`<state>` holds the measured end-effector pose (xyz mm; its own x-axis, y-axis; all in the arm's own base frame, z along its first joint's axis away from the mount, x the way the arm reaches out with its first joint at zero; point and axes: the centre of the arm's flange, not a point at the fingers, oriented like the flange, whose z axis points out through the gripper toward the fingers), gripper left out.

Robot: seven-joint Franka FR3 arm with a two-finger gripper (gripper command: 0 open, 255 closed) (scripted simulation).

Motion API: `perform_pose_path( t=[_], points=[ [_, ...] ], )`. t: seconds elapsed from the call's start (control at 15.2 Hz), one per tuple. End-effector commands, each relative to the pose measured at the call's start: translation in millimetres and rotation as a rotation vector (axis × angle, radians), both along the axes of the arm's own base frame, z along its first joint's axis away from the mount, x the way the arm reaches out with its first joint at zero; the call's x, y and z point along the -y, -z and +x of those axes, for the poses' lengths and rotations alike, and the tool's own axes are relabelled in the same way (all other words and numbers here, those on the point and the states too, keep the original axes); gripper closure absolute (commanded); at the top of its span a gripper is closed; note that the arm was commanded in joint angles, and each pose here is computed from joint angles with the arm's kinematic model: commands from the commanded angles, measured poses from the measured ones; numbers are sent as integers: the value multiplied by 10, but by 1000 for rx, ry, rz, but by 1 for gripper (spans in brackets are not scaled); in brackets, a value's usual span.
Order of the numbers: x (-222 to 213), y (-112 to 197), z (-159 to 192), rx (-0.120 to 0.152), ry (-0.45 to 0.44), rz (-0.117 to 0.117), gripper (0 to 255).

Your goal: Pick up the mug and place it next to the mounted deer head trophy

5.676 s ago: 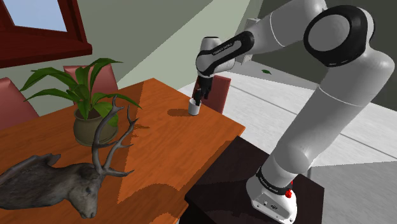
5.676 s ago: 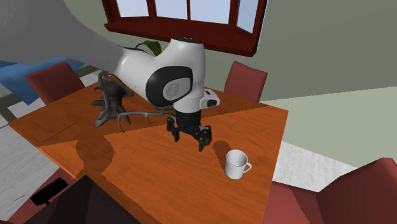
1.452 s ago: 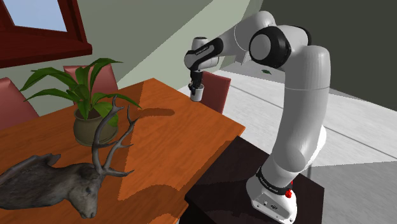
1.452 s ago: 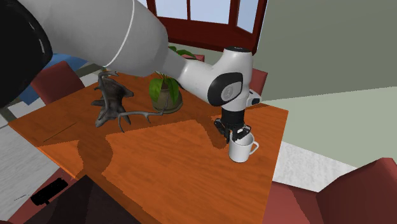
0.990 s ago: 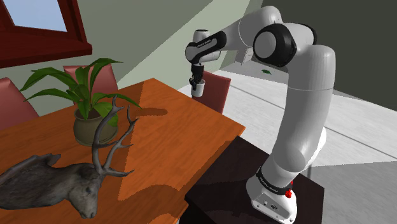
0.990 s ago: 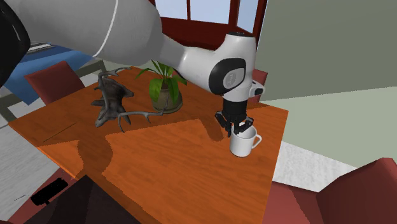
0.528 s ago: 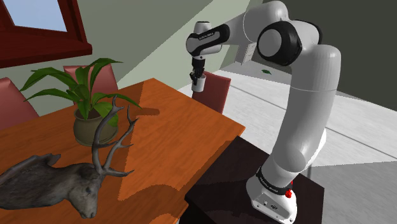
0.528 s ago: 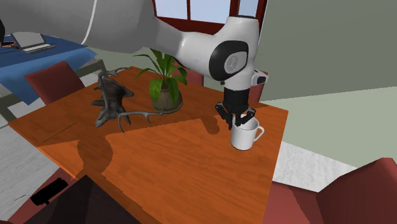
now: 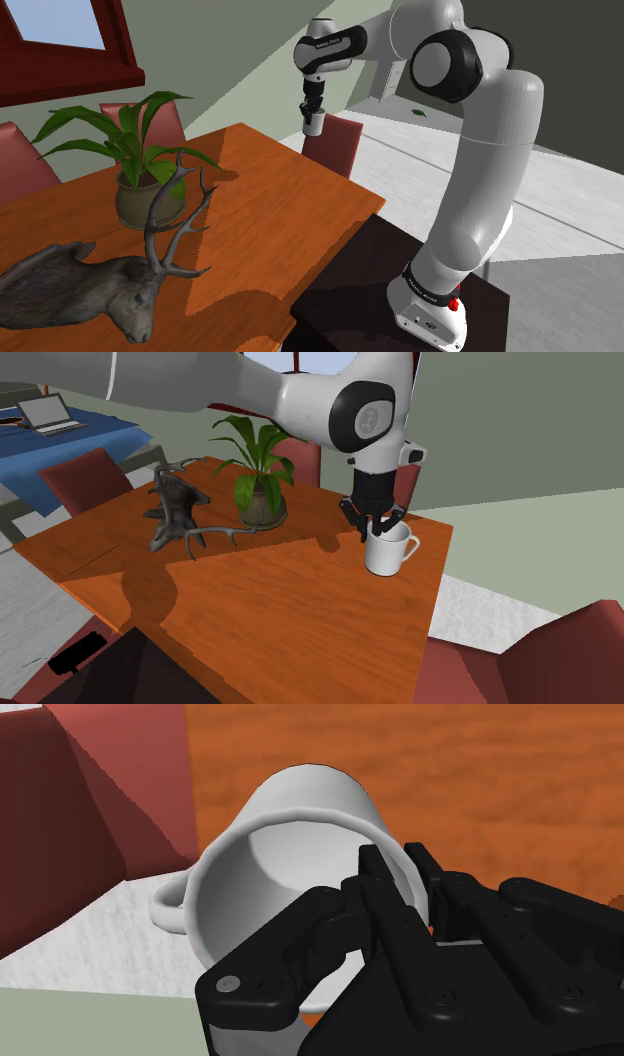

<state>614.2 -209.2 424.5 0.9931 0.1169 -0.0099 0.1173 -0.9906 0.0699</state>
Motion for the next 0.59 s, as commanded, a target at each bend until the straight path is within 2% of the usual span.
perform_pose_path(
  t=[0.0, 0.53],
  points=[
    [9, -117, -1, 0, 0, 0, 255],
    [9, -540, -1, 0, 0, 0, 255]
  ],
)
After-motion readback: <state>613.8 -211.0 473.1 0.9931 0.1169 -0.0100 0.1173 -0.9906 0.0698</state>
